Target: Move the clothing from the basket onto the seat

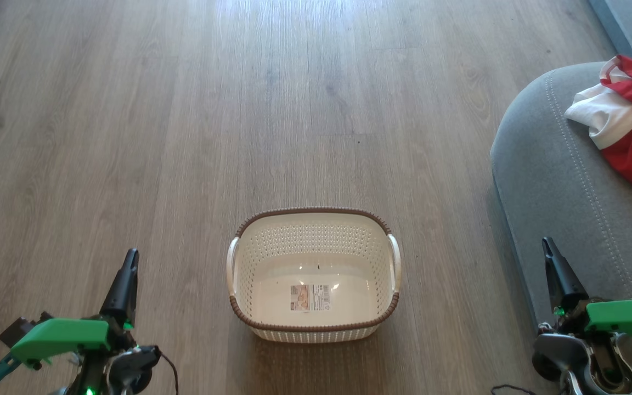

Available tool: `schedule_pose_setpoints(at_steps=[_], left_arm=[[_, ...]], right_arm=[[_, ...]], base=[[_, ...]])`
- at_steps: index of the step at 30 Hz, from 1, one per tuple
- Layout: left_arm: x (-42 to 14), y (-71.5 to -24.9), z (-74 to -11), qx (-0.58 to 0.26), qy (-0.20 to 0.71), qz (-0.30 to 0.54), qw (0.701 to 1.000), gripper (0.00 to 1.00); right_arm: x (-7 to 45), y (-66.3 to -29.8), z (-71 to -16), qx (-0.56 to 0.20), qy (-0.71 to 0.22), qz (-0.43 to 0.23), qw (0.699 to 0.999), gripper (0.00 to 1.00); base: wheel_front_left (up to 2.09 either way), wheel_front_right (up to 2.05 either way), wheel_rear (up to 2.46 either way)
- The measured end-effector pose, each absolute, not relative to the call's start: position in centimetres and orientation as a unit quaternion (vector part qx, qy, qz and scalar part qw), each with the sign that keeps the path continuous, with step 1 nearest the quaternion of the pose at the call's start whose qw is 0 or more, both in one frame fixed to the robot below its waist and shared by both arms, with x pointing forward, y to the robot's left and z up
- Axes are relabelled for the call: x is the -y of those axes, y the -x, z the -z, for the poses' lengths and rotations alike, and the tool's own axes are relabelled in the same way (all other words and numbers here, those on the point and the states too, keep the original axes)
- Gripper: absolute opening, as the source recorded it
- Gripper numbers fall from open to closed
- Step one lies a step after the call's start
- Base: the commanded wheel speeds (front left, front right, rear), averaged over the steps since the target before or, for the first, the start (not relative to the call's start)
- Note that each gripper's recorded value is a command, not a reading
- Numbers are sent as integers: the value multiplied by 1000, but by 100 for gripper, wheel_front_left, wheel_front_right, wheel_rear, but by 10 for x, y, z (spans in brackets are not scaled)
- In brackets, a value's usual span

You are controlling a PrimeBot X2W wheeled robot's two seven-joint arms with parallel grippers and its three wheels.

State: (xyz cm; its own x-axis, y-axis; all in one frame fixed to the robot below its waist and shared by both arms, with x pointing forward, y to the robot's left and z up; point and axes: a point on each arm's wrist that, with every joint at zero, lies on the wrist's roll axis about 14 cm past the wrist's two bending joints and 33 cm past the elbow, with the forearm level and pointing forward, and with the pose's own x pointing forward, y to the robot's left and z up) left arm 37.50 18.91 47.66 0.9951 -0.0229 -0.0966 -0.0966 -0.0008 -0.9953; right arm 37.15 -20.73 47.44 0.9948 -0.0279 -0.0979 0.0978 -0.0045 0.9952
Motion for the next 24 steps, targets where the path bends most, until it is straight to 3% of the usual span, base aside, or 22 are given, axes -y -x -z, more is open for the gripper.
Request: schedule_pose_setpoints(at_steps=[24], left_arm=[[-189, -375, -477, -42, 707, -26, 706, 0]], right_arm=[[207, -372, -474, -25, -707, 45, 705, 0]], base=[[0, 0, 0]])
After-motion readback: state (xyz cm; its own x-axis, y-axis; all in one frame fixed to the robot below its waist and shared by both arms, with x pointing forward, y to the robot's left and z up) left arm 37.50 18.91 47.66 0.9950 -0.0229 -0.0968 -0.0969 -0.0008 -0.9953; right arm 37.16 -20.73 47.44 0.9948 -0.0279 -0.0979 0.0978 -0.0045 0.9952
